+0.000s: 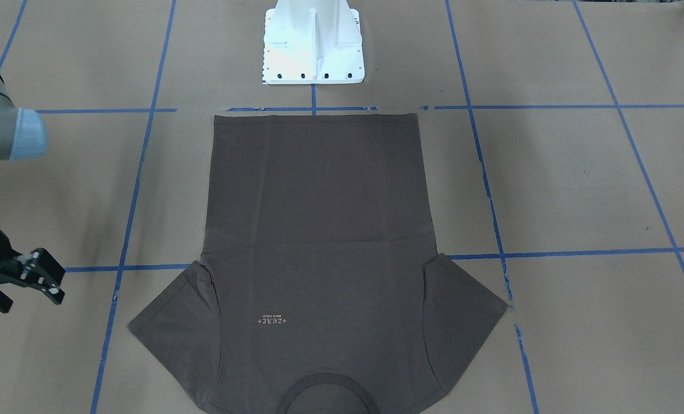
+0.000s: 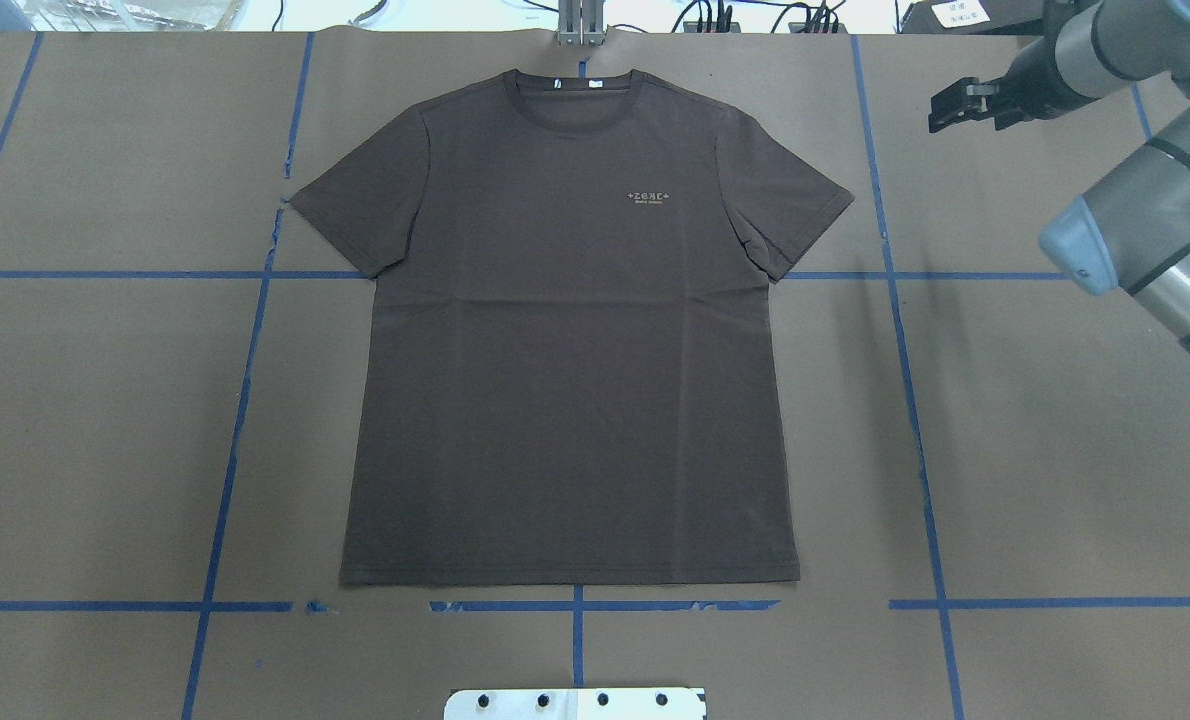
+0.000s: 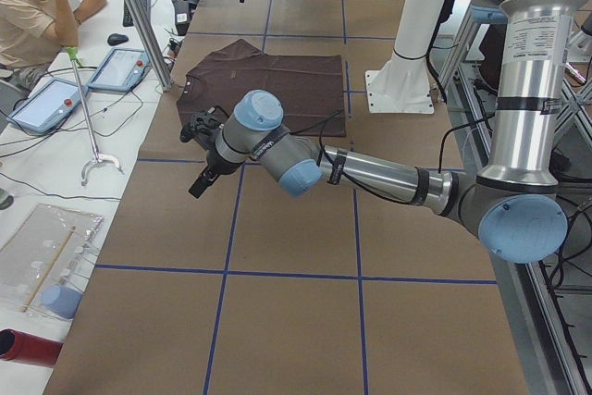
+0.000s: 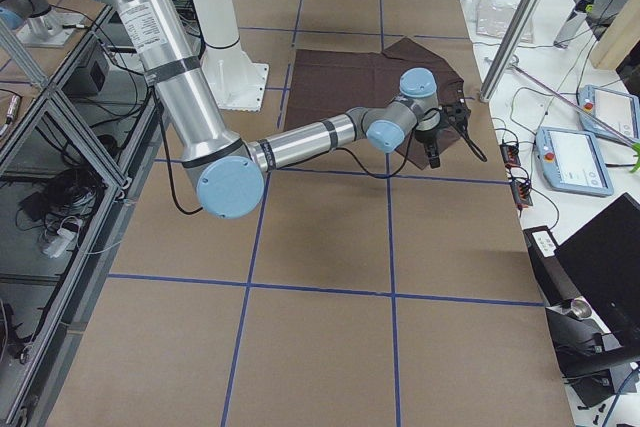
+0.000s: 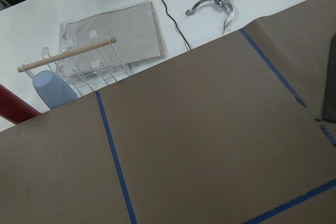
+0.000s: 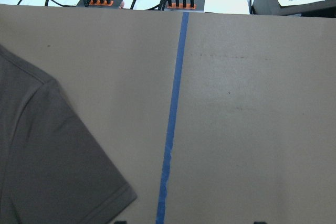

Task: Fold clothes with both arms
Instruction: 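Move the right gripper toward the sleeve nearest it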

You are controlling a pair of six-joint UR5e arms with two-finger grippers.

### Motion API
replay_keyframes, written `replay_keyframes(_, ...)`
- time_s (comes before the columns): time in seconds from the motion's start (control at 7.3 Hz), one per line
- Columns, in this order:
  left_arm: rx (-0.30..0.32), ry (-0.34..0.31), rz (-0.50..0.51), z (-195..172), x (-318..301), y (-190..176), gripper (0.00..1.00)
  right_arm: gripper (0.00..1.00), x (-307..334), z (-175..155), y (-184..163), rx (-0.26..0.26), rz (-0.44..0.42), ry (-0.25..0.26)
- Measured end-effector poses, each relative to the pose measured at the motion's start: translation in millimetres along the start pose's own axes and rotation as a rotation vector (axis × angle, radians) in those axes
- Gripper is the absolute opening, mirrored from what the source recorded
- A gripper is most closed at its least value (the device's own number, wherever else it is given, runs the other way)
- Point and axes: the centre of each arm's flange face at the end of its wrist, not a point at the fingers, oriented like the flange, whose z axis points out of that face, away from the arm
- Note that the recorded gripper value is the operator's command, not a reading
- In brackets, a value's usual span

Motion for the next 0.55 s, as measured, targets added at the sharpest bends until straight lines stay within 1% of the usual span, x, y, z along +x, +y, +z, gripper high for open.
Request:
replay_keyframes(0.27, 0.005, 0.003, 0.008, -2, 3, -2, 1.0, 0.7, -27, 29, -3, -0.009, 0.018, 0.008)
replay_keyframes(0.55, 0.007, 0.003, 0.012, -2, 3, -3, 1.0, 0.7, -42, 68, 15, 0.02, 0.039, -0.013)
